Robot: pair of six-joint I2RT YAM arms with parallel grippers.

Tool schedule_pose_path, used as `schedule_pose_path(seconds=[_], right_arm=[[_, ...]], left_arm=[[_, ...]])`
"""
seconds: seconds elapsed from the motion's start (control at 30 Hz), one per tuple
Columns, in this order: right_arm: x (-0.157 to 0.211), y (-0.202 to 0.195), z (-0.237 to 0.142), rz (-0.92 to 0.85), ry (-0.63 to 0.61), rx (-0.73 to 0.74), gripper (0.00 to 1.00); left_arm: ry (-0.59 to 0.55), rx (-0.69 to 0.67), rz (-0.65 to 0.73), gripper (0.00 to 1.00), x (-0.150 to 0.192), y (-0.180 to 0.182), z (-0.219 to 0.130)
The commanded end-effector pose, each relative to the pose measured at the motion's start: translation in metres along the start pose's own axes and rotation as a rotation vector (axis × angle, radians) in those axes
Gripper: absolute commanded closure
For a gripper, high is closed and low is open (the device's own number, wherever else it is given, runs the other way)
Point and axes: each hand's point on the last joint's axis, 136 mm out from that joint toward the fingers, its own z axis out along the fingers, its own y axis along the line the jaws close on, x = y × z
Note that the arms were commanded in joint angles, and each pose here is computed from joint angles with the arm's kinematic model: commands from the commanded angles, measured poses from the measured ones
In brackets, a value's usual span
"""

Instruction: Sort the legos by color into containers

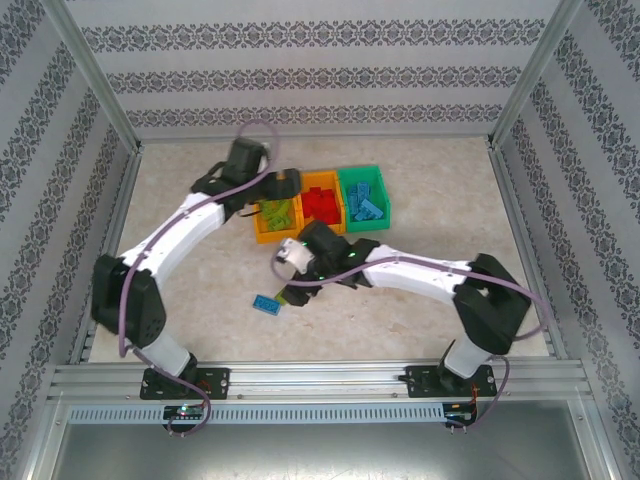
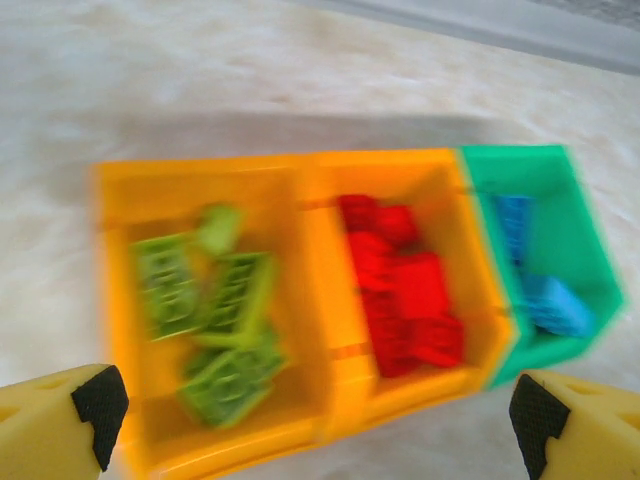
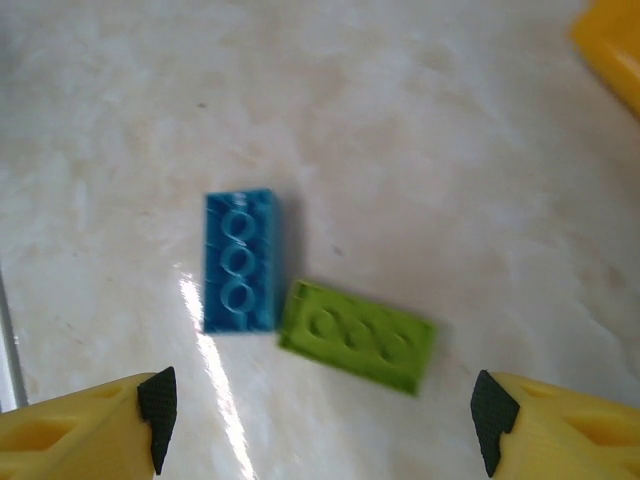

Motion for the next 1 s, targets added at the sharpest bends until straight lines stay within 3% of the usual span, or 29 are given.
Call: schedule_pose_path(seconds=[0.0,0.17,0.5,0.73,0.97], right_arm=[[-0.005,0.010,0.020,-0.071,0.042,-0.017,0.21],[-0.007,0.026,0.055,-0.120,0.118,-0.044,0.23],[0.009,0.036,0.095,-0.144,0.238,-0.067,0.29],[0.014,0.032,0.106,-0.150,0.273,-0.057,0.45],[-0.008,0.038,0.091,-0.138,0.198,-0.062,0.72]], left_arm=[[-0.036,-0.067,-0.099,0.00,0.010,0.038,-0.018],[-0.063,-0.142,-0.187,0.00,0.026,0.085,-0.045],[-0.069,-0.199,-0.249,0.00,0.048,0.120,-0.066],[-0.082,-0.198,-0.260,0.00,0.049,0.125,-0.073],[-0.078,-0.206,-0.254,0.00,0.051,0.127,-0.075]])
